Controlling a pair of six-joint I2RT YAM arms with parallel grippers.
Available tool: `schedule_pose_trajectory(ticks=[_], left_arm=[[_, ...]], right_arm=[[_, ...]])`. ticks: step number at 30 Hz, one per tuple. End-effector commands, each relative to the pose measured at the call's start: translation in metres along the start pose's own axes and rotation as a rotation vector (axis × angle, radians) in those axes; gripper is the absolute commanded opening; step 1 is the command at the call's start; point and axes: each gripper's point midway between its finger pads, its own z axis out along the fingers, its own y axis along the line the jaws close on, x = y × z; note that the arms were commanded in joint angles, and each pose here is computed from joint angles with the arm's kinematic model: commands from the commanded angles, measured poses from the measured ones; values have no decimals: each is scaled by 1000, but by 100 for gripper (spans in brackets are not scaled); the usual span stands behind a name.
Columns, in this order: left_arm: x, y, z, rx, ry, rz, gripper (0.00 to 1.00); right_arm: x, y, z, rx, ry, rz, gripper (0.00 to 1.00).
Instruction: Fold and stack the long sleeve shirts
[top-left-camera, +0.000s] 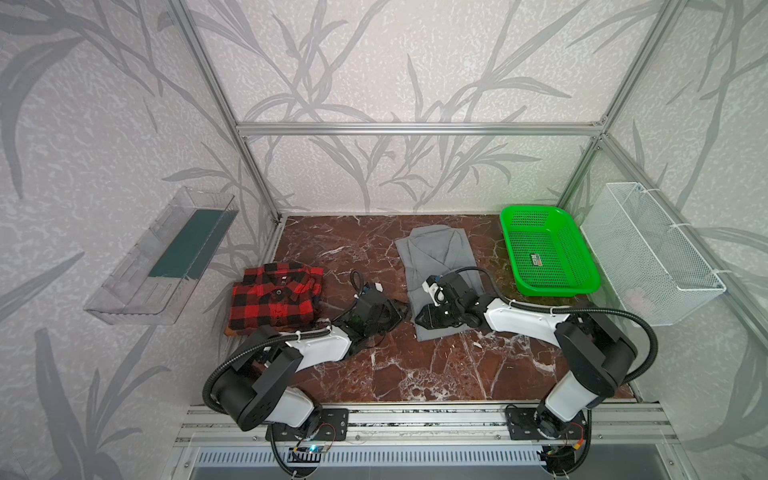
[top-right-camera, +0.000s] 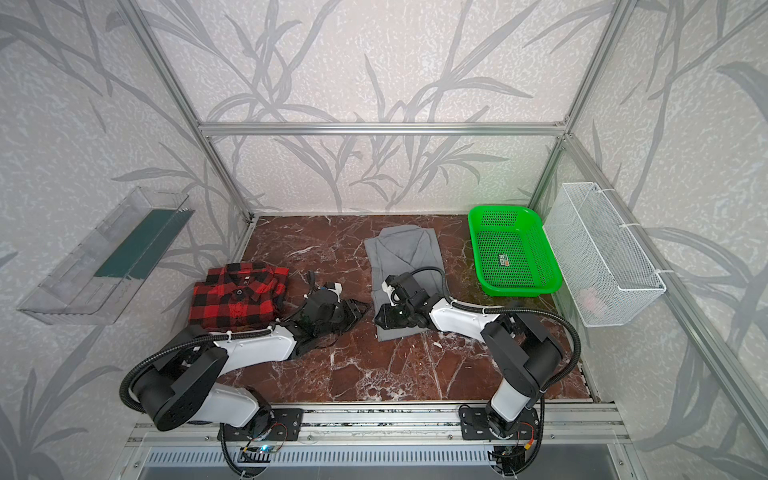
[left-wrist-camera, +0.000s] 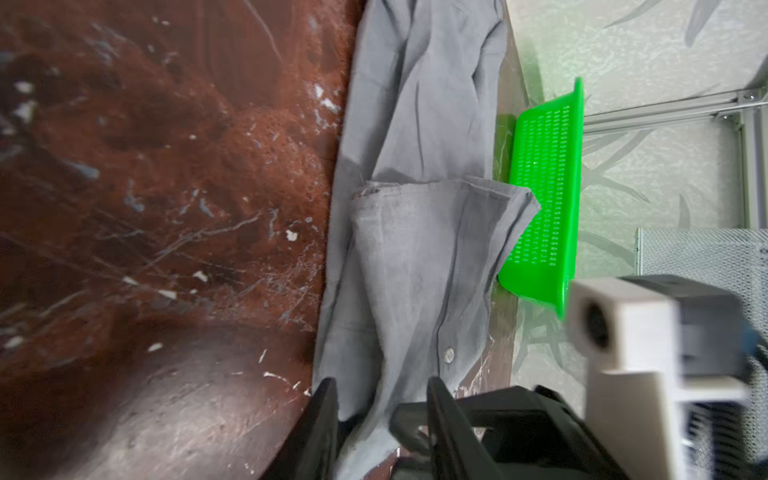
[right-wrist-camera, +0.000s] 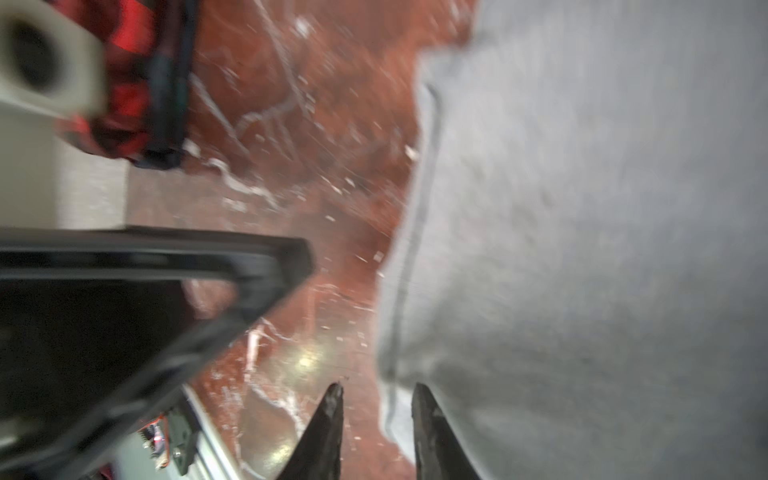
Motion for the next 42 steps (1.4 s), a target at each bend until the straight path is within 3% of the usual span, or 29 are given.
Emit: schedule_pose_trajectory(ticks=[1, 3, 7, 17, 29, 35, 42], left_arm=[[-2, 6, 1, -59, 26, 58, 27], [1, 8, 4, -80, 50, 79, 13], [6, 16, 8, -92, 79, 69, 0], [31, 25, 25, -39, 123, 14, 0], [56, 23, 55, 61, 179, -73, 0], [65, 20, 56, 59, 193, -58, 0], [61, 24, 52, 45, 179, -45, 2]], right_arm=[[-17, 10, -16, 1, -39, -36, 30], [-24, 5, -15, 13, -43, -25, 29], [-29, -9, -3, 31, -25, 1, 25], [-18, -31, 29, 48, 27, 67, 21], [-1, -71, 38, 199, 26, 189, 20], [-7, -58, 35, 153, 8, 199, 24], [-33, -32, -9, 157, -86, 108, 36]])
